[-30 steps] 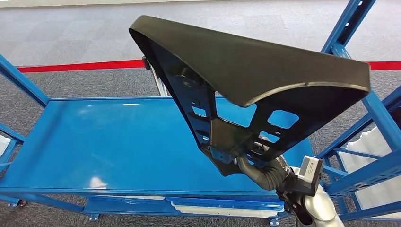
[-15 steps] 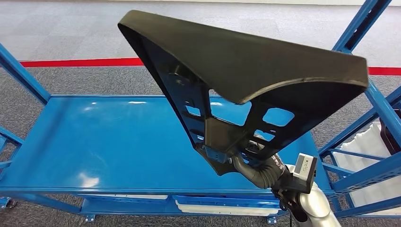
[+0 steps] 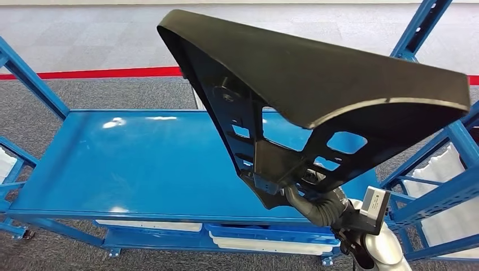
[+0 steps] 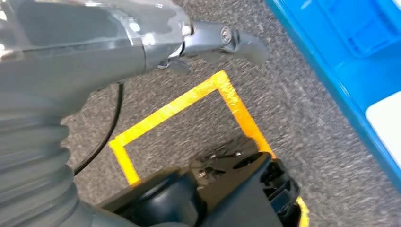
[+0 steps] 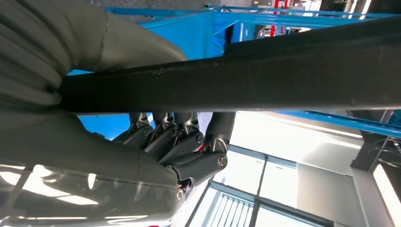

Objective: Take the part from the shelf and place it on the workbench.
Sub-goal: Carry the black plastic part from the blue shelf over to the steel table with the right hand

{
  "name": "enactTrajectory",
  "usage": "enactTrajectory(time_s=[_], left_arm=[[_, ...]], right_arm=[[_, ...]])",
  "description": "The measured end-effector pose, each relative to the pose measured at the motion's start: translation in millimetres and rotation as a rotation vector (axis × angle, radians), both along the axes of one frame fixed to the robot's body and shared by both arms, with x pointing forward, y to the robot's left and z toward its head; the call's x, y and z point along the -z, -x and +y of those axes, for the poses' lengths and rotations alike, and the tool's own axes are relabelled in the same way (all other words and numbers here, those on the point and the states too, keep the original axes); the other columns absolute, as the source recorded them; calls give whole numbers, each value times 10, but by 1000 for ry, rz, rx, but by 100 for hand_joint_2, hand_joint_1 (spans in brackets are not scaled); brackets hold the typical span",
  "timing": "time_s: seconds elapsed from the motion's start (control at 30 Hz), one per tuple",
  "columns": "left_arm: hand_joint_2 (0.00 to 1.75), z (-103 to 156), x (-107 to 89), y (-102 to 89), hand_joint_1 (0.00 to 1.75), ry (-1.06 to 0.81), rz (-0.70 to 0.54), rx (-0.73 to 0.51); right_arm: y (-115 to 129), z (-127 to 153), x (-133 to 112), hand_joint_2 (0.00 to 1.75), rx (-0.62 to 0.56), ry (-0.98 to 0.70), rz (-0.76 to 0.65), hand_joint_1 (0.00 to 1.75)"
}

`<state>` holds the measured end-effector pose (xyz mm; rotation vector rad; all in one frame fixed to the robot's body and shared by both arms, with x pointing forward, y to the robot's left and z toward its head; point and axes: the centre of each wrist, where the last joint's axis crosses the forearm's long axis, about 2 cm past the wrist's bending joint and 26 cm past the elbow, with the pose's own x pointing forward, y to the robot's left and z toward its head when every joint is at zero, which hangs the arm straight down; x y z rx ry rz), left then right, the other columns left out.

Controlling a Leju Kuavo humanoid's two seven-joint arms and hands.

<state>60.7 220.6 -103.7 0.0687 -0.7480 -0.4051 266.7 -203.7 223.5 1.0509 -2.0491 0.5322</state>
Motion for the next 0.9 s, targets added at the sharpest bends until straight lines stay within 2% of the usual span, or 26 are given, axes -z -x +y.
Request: enactTrajectory(time_s=[0.9], left_arm=[[175, 7, -2, -17, 0, -8, -1, 1]], right_arm=[[-35, 6, 8, 175, 17, -26, 15, 175]])
